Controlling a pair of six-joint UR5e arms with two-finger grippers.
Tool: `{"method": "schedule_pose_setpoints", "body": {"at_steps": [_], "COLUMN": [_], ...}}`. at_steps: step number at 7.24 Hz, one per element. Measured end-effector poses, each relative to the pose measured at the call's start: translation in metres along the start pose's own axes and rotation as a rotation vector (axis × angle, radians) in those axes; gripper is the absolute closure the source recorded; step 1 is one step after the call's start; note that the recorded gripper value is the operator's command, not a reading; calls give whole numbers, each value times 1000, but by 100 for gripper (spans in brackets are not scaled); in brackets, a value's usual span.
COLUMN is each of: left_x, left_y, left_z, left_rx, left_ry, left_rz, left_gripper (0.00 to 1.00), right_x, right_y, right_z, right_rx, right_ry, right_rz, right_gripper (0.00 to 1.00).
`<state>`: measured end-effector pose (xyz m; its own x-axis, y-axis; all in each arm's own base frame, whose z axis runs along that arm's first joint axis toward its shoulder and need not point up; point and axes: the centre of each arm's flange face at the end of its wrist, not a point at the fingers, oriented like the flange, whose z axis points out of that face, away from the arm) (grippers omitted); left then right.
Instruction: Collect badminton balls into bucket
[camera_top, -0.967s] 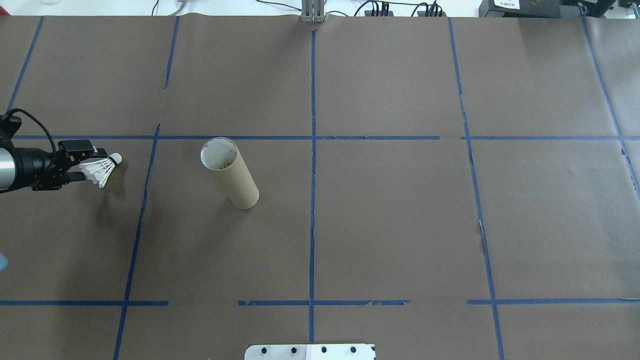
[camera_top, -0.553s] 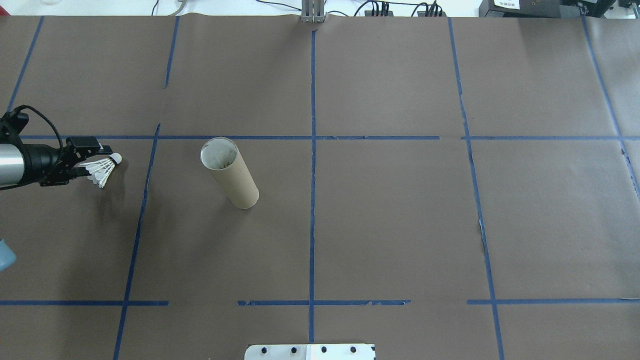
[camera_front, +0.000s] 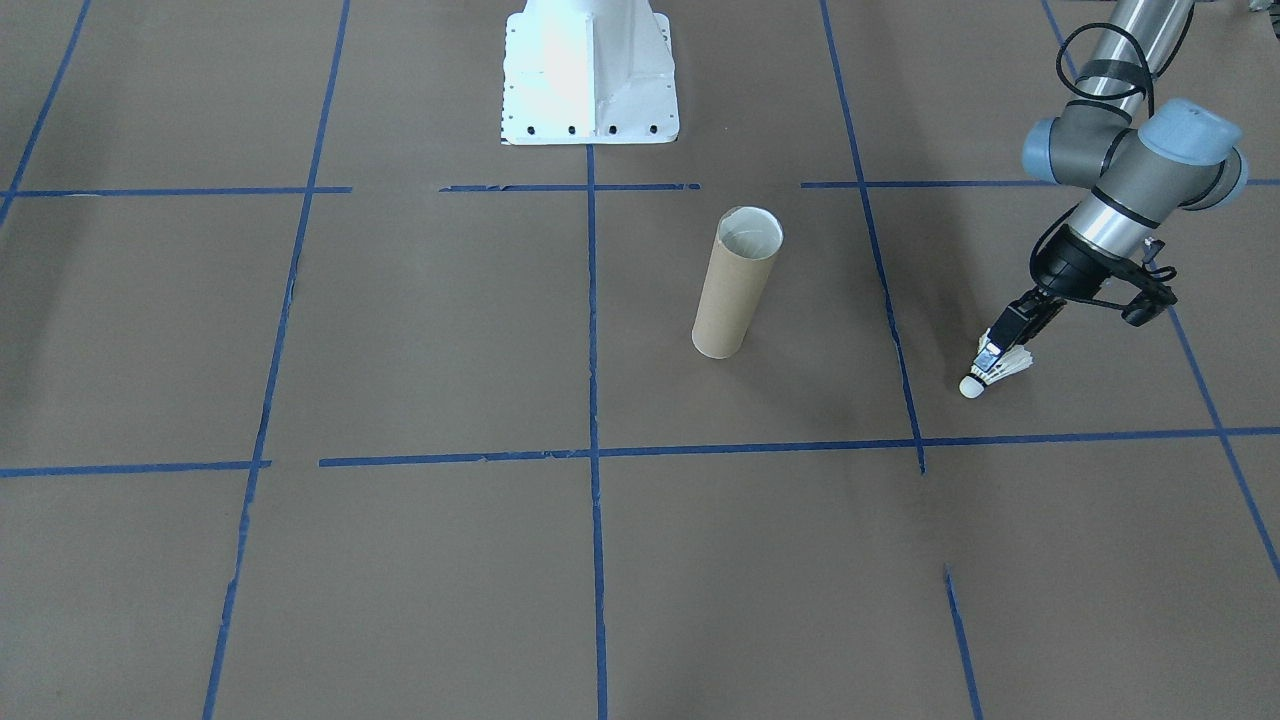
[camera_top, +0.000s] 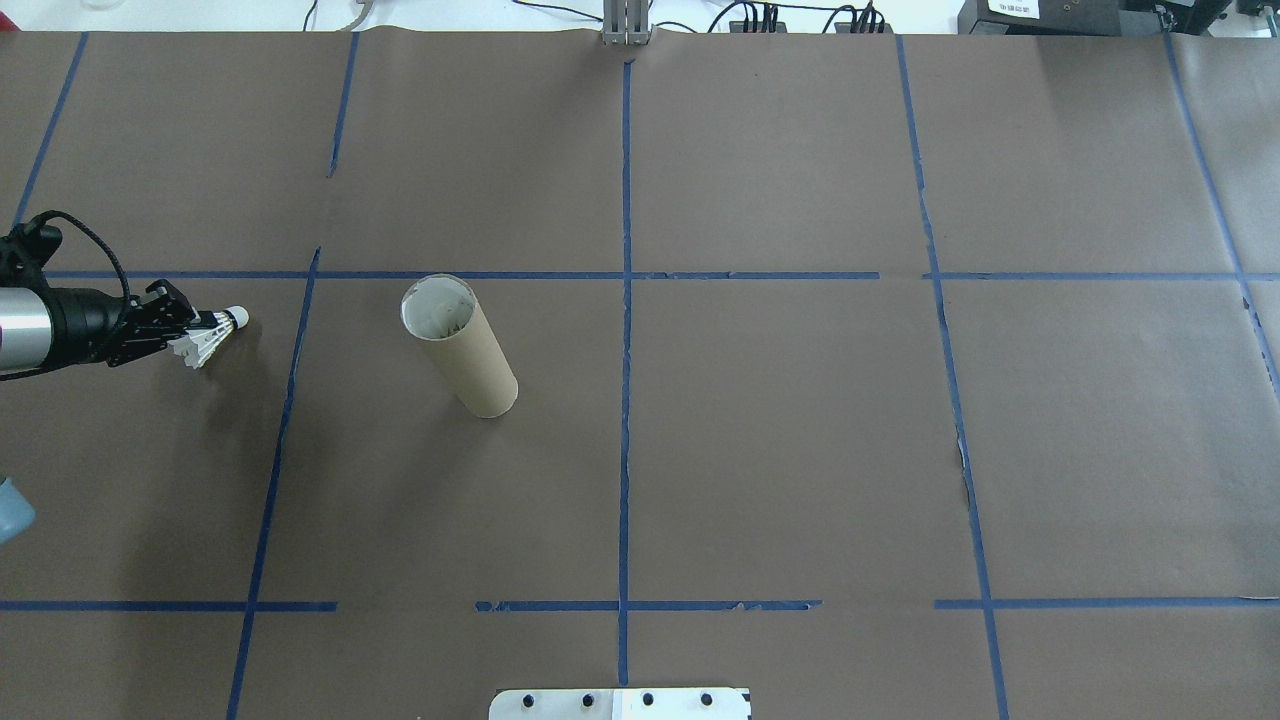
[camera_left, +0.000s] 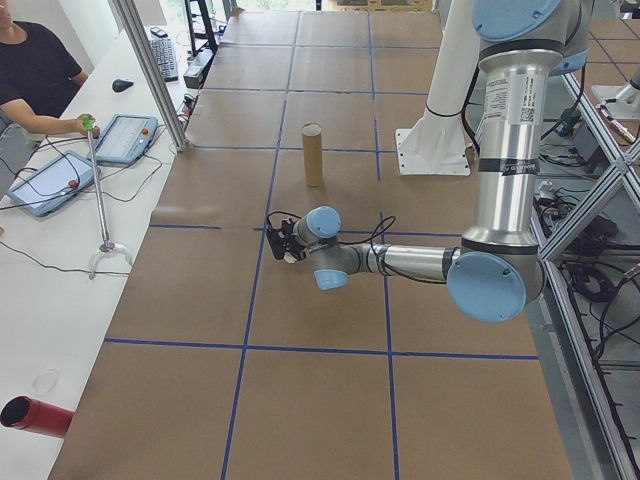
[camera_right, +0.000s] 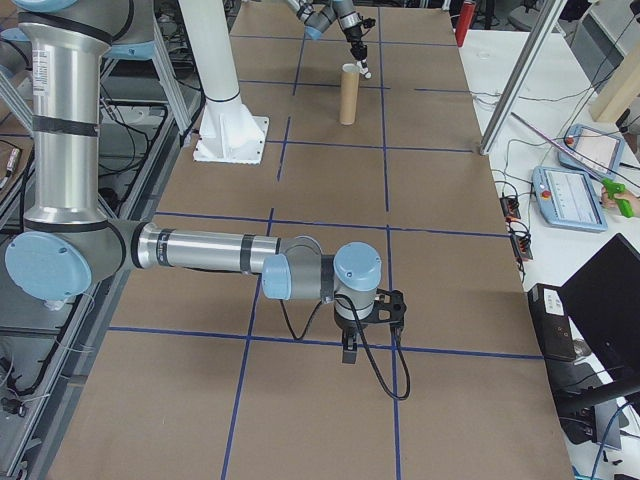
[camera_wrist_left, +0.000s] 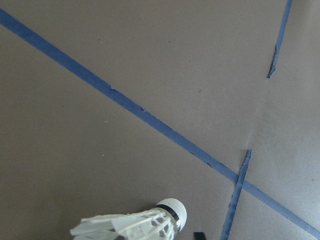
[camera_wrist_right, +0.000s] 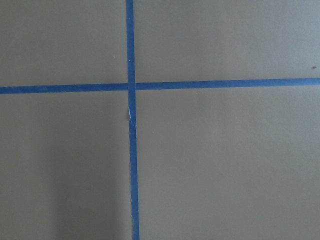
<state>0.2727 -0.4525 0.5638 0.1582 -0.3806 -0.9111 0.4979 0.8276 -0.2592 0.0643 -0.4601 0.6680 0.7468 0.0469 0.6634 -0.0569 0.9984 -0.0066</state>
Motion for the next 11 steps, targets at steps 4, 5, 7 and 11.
{"method": "schedule_pose_setpoints", "body": {"at_steps": [4,5,7,11], "left_x": [37,59,113,240], "left_y": [-5,-11,-2,8], "left_z": [-55,-79,-120,-201], "left_rx": [-223,-259,-290,-228], "left_ry": [36,47,40,-16], "left_rz": [-3,-8,35,186], "left_gripper": [100,100,100,100], "right_x": [0,0,0,0], "right_y": [0,0,0,0], "right_z": [0,0,0,0], "right_rx": [0,0,0,0], "right_ry": [0,0,0,0], "right_rz": [0,0,0,0], "right_gripper": [0,0,0,0]}}
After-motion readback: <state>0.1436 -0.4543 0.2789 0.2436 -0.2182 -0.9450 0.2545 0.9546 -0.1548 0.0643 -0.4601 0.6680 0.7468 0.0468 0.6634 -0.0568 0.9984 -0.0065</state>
